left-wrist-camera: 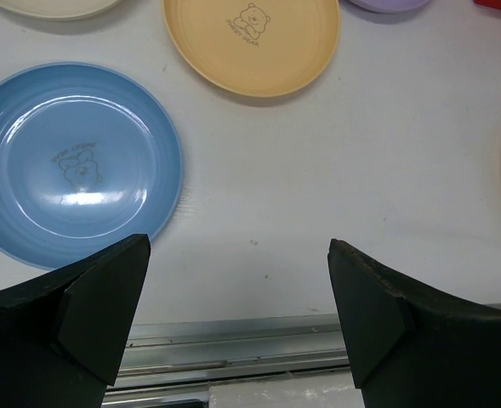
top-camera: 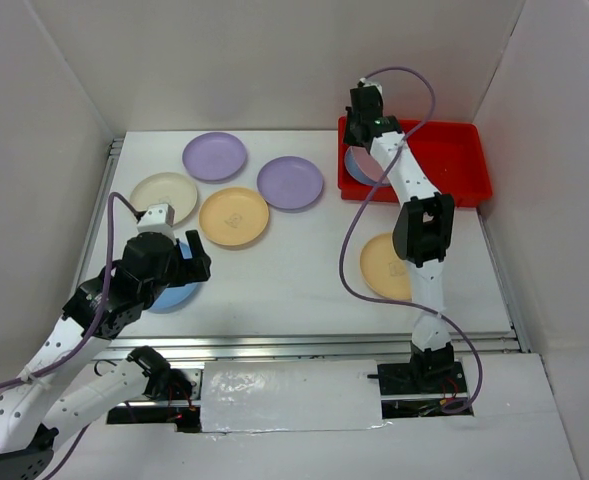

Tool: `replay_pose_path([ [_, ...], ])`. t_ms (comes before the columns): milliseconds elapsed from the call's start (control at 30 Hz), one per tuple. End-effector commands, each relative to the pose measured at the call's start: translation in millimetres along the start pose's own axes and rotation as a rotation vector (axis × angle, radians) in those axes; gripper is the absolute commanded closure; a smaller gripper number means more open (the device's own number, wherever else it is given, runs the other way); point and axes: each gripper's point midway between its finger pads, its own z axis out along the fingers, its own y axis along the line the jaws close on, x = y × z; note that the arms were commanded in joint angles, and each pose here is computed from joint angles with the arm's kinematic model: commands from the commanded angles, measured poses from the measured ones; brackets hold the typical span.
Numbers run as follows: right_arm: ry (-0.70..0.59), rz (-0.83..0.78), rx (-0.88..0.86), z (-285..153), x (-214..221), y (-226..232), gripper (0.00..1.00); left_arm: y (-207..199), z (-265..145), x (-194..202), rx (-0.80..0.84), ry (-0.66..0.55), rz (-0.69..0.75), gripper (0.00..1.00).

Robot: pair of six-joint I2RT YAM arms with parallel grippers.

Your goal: Place the plates into the plastic bin on the countertop

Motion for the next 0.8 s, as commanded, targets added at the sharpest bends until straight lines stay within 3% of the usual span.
replay_pose_path([
  [0,-0.145,0.008,-0.025,-13.3,-53.7,-6.2,1.0,-6.3,2.2,-4.4,0.031,-0.017,0.009,0.01],
  [367,-0.099,-0.001,-0.023,21.7,-32.8,-15.1,0.96,-9.7,-0.9,-5.4,0.062,-0.027,0.009,0.01],
  [433,-0.109,0.0,-0.009,20.6,-35.7,-15.8,0.29,-11.3,-0.6,-4.4,0.071,-0.022,0.014,0.01],
  [467,-0.124,0.003,-0.006,14.8,-42.1,-12.2,0.0,-11.9,0.0,-4.1,0.072,-0.02,0.015,0.01],
  [567,-0.191,-0.01,0.021,-22.4,-69.8,0.0,0.0,-12.3,1.5,-2.6,0.07,-0.011,0.017,0.01],
  [600,-0.257,-0.003,0.032,-58.6,-96.7,1.7,0.0,-12.2,1.5,-2.6,0.07,-0.009,0.019,0.01],
  [667,-0.251,-0.004,0.019,-92.3,-91.8,21.4,0.0,-12.7,1.8,-2.6,0.071,-0.009,0.02,0.01],
  [700,-0.295,0.027,0.009,-137.2,-108.9,19.9,0.0,-12.6,2.1,-2.5,0.069,-0.008,0.018,0.01],
  [767,-0.165,0.049,-0.005,-143.9,-57.6,24.2,0.0,-10.0,0.9,-3.8,0.058,-0.016,0.012,0.01],
])
